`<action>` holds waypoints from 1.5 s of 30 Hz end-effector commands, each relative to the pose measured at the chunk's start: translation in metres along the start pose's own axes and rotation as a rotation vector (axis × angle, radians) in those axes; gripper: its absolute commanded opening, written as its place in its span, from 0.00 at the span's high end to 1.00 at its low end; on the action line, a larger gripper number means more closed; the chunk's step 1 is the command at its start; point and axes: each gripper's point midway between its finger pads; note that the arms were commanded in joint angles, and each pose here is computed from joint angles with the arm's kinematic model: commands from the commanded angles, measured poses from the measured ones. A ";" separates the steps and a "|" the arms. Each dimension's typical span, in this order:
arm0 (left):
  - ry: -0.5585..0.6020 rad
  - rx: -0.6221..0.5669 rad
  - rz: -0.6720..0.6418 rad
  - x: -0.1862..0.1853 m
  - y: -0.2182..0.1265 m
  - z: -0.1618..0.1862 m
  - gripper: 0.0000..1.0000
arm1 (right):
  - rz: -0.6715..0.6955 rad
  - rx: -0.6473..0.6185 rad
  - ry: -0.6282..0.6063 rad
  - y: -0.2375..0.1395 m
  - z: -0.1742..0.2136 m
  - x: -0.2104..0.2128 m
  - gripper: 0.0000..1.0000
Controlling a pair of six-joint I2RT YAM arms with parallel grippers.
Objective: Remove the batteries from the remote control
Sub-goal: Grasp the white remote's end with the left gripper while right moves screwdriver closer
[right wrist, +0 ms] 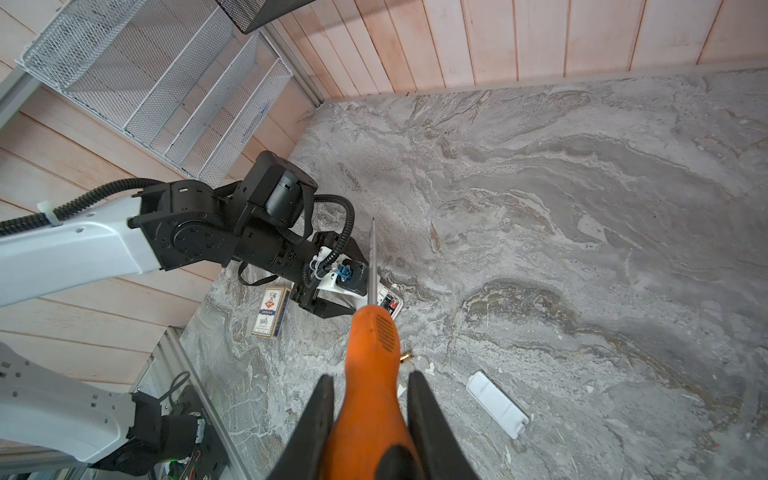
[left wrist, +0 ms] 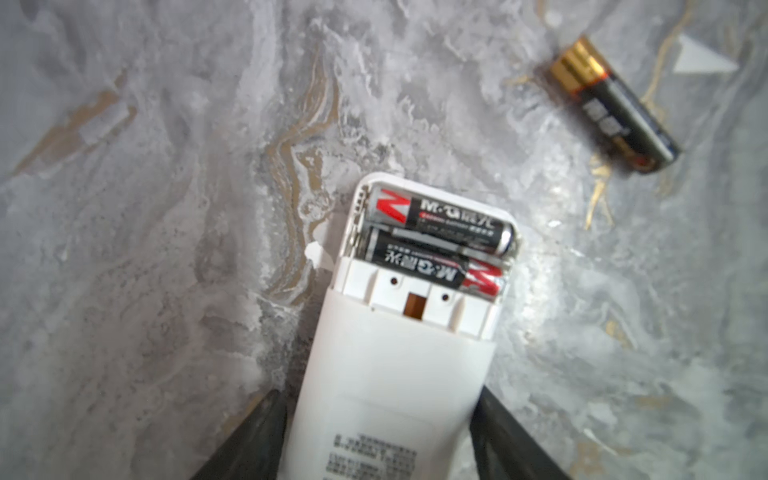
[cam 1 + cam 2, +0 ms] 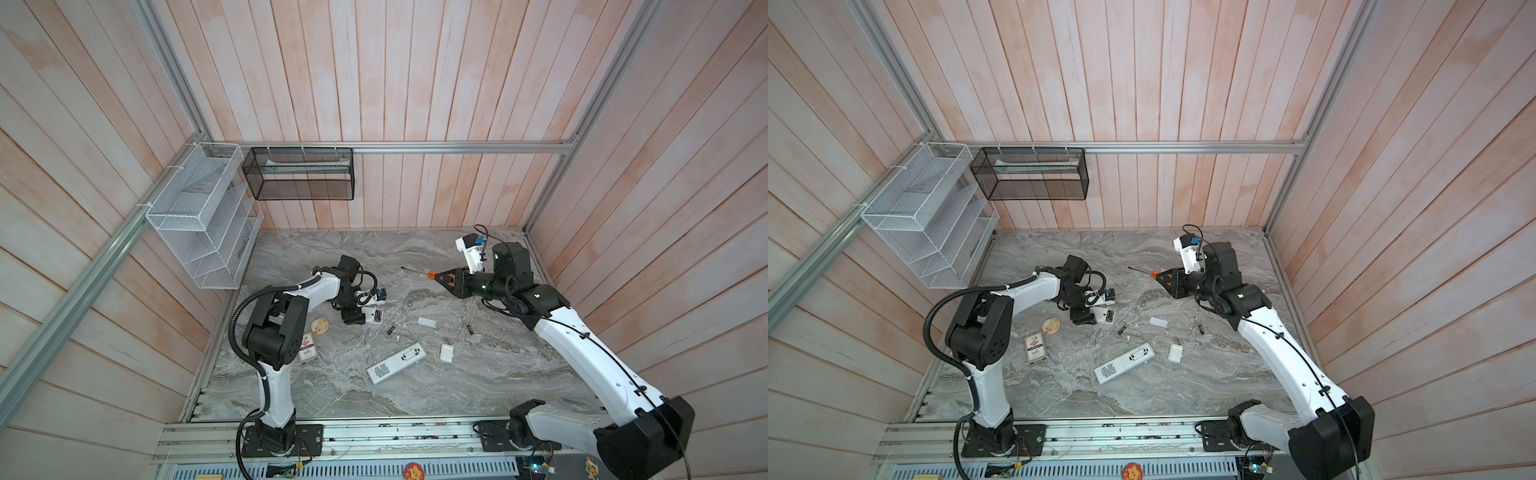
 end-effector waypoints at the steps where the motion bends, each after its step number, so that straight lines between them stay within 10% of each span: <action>1: -0.005 0.103 0.040 -0.021 0.018 0.020 0.48 | -0.028 -0.035 -0.023 -0.001 -0.009 0.005 0.89; 19: -0.224 -0.035 0.063 -0.043 0.005 -0.035 0.57 | -0.046 -0.076 0.060 0.004 -0.053 0.005 0.89; 34: -0.335 -0.051 0.034 -0.058 0.013 -0.025 0.30 | -0.084 -0.012 -0.060 0.005 -0.066 0.018 0.88; 45: -0.292 -0.034 0.007 -0.068 0.014 -0.008 0.24 | -0.094 -0.052 0.121 0.023 -0.086 0.033 0.88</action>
Point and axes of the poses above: each gripper's point midway between its finger pads, its own y axis out along the fingers, its own x axis along the line the jaws close on, z = x × y, and after that the axes turned 1 degree about -y, right-handed
